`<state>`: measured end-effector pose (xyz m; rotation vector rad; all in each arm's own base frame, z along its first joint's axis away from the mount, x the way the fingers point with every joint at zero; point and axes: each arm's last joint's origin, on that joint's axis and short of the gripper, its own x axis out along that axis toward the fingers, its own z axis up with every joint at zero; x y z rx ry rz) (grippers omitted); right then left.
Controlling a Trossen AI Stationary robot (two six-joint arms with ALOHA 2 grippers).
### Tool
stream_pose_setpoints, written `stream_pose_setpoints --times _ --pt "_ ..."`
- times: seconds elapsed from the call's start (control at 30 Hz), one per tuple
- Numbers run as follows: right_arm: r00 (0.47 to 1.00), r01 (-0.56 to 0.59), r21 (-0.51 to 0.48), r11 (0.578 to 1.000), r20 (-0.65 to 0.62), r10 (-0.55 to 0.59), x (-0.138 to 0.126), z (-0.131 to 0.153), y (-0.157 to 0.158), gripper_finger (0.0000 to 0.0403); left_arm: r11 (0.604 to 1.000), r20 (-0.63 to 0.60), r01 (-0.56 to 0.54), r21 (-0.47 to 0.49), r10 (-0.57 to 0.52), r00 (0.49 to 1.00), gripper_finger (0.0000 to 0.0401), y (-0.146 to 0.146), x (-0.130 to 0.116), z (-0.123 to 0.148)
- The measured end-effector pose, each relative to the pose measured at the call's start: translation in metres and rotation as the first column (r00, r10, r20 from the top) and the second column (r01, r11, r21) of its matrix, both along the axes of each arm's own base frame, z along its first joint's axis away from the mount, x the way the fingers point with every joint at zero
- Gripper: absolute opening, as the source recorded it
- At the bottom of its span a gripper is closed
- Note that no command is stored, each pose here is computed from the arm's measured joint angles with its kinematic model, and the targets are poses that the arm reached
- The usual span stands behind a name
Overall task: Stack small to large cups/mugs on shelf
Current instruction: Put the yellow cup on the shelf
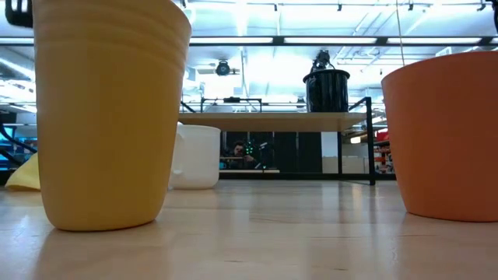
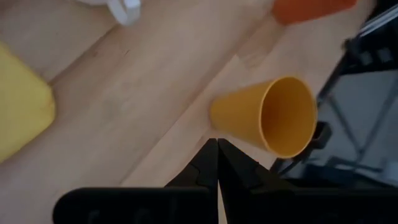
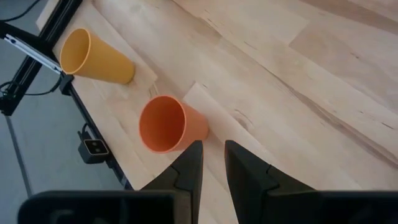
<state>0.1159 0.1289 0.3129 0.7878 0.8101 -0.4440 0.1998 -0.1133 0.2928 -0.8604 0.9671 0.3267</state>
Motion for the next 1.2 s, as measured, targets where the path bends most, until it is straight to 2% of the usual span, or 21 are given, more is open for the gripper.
stream_pose_setpoints --times 0.13,0.33,0.6,0.87,1.03,1.2 --pt "1.0 -0.002 0.0 1.0 -0.001 0.002 0.0 0.0 0.0 0.0075 0.999 -0.062 0.014 0.031 -0.012 0.998 0.0013 -0.011 0.011 0.011" --pt "1.0 -0.013 0.008 1.0 -0.016 0.013 0.0 0.0 0.0 0.0075 1.0 -0.067 -0.002 -0.002 0.002 0.998 0.0019 -0.022 0.028 0.02" --pt "1.0 -0.02 0.005 1.0 -0.018 0.02 0.0 0.0 0.0 0.0075 0.999 -0.19 0.046 -0.026 -0.05 0.98 0.0015 -0.038 0.049 -0.006" --pt "0.999 -0.026 0.0 1.0 -0.019 0.026 0.0 0.0 0.0 0.0075 0.995 -0.13 0.066 -0.075 -0.076 0.989 0.0029 -0.051 0.069 -0.018" --pt "1.0 -0.024 0.001 1.0 -0.019 0.024 0.0 0.0 0.0 0.0075 0.995 -0.129 0.054 -0.081 -0.064 0.99 0.0025 -0.049 0.07 -0.018" --pt "1.0 -0.021 0.0 1.0 -0.021 0.021 0.0 0.0 0.0 0.0075 0.993 -0.071 0.06 -0.102 -0.067 0.995 0.0021 -0.047 0.079 -0.016"
